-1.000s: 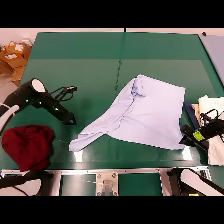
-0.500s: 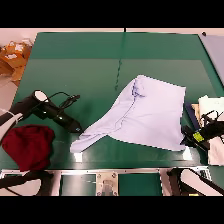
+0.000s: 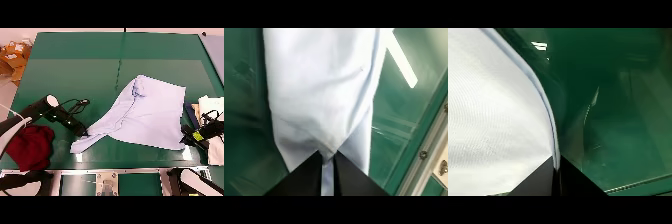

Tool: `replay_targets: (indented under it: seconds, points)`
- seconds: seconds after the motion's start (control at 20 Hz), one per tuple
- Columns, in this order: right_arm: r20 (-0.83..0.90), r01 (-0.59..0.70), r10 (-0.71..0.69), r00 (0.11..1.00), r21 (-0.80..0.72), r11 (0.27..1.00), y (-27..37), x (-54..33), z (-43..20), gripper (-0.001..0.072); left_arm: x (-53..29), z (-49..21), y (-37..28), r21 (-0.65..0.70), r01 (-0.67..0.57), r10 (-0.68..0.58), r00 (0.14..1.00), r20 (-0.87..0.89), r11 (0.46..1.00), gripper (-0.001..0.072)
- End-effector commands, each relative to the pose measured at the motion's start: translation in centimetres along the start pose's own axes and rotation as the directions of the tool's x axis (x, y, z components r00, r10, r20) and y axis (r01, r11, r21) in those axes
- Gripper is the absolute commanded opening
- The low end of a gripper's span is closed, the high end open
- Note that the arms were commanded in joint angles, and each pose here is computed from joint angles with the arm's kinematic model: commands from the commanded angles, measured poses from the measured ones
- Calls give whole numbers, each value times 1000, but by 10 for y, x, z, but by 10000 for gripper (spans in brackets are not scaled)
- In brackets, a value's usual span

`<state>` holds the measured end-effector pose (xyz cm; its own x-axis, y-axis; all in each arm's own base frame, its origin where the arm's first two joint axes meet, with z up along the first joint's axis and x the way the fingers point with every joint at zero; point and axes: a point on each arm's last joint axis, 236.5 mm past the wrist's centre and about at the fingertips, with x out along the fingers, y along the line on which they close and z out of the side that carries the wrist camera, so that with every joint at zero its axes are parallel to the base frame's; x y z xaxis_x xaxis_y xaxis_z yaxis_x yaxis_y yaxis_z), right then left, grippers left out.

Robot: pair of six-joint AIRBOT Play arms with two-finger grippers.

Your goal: Fold the shirts.

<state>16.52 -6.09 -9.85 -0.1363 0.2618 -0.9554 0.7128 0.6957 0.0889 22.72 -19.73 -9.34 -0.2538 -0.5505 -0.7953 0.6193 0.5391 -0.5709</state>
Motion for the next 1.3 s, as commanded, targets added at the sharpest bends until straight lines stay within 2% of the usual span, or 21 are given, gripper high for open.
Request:
replay_targets:
  seconds: [0.0, 0.2, 0.3, 0.4, 0.5, 0.55, 0.65, 0.7, 0.8, 0.9, 0.95, 1.1, 1.25]
  points:
    - [-5, -55, 55, 998, -27, 998, 13, 0, -1, 10, 2, 7, 10, 14, -51, 50, 999, 21, 999, 20]
    - [-19, -245, 244, 969, -96, 965, 60, -18, -3, 9, -31, 36, -4, 21, -32, 31, 999, 41, 999, 18]
    - [-21, -392, 393, 919, -152, 907, 100, -56, -1, 9, -77, 70, -17, 58, -35, 30, 996, 88, 998, 18]
    - [6, -578, 600, 800, -263, 773, 153, -124, -1, 9, -145, 107, -30, 80, -82, 67, 982, 176, 993, 19]
    - [23, -712, 789, 614, -415, 566, 201, -216, -13, 10, -219, 141, -43, 74, -162, 130, 939, 319, 984, 19]
    - [31, -738, 853, 521, -486, 468, 218, -262, -24, 10, -256, 160, -52, 47, -181, 144, 893, 426, 982, 19]
    - [36, -717, 947, 320, -643, 267, 240, -360, -60, 10, -340, 193, -94, 56, -161, 85, 744, 662, 985, 18]
    - [43, -677, 970, 239, -708, 198, 244, -401, -80, 10, -388, 203, -128, 96, -138, 14, 635, 773, 986, 19]
    - [74, -570, 993, 91, -814, 113, 245, -472, -122, 11, -479, 200, -199, 198, -145, -125, 399, 908, 969, 19]
    - [114, -430, 993, -34, -898, 88, 237, -529, -160, 10, -549, 177, -261, 255, -200, -220, 180, 959, 946, 19]
    - [134, -370, 987, -92, -924, 91, 230, -553, -177, 11, -573, 164, -279, 238, -220, -223, 89, 971, 946, 19]
    - [218, -261, 957, -189, -951, 165, 209, -595, -201, 11, -620, 123, -309, 90, -282, -126, -113, 986, 955, 19]
    - [325, -257, 921, -215, -929, 267, 193, -604, -190, 11, -639, 86, -330, -126, -407, 18, -259, 966, 905, 19]
